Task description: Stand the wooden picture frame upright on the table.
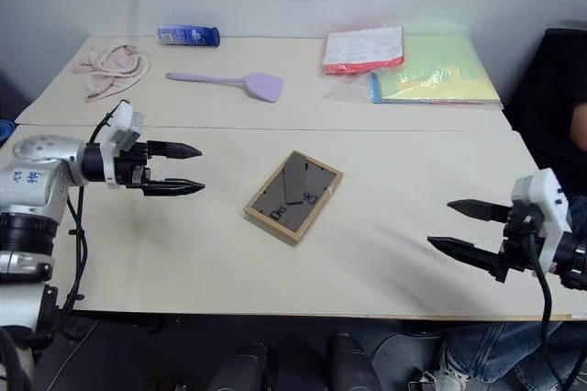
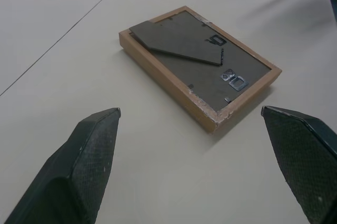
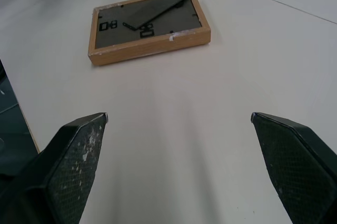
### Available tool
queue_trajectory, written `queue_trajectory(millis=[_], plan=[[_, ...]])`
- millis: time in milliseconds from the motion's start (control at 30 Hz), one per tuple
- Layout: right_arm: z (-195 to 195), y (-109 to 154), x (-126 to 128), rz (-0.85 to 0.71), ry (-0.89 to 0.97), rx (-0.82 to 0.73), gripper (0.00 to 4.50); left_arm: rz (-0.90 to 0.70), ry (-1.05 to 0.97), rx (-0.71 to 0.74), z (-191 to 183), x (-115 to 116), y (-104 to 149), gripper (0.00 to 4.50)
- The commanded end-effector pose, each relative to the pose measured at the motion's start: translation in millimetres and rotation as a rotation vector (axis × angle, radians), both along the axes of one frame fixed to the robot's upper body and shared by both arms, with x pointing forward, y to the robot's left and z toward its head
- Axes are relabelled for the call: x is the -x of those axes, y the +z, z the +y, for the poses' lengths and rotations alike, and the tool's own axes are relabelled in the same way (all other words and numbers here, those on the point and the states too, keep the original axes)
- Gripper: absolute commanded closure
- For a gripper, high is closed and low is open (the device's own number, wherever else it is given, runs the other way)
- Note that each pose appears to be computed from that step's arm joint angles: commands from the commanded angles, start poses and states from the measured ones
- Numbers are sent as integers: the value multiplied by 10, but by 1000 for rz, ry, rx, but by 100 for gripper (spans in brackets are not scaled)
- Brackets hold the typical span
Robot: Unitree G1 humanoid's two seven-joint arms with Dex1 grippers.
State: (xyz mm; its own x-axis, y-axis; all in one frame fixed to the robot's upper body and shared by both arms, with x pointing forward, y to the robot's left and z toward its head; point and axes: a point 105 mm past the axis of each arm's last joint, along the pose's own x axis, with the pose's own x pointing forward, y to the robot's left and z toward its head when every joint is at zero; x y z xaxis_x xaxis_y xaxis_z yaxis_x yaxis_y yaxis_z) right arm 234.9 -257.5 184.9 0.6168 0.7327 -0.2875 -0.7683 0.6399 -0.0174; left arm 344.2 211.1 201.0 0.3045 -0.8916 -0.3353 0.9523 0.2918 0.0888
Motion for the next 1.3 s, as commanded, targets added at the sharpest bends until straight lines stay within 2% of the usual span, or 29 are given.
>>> queue_trajectory(millis=[33, 333, 467, 567, 733, 900, 933, 967, 1133, 1300], plan=[[44, 46, 30, -37, 5, 7, 2, -12, -27, -29, -9, 4, -14, 0], [85, -38, -31, -58, -44, 47, 2, -10, 6, -28, -36, -75, -45, 0], [178, -163, -246, -81, -94, 96, 2, -47, 33, -103, -143, -241, -220, 0], [281, -208, -382, -98, -101, 110, 62, -81, 28, -174, -222, -332, -346, 59], [711, -362, -717, -118, -13, 173, 245, -149, 0, -257, -580, -543, -523, 222], [965, -527, -946, -146, 29, 243, 430, -117, -141, -200, -861, -445, -558, 390], [991, -557, -965, -150, 35, 257, 450, -107, -159, -196, -889, -424, -569, 417], [1037, -593, -978, -151, 47, 267, 450, -97, -183, -199, -916, -390, -600, 448], [1191, -661, -1001, -163, 69, 299, 450, 31, -260, -154, -1006, -167, -699, 448], [1128, -625, -976, -192, 61, 331, 450, 156, -184, -69, -997, -38, -685, 448]])
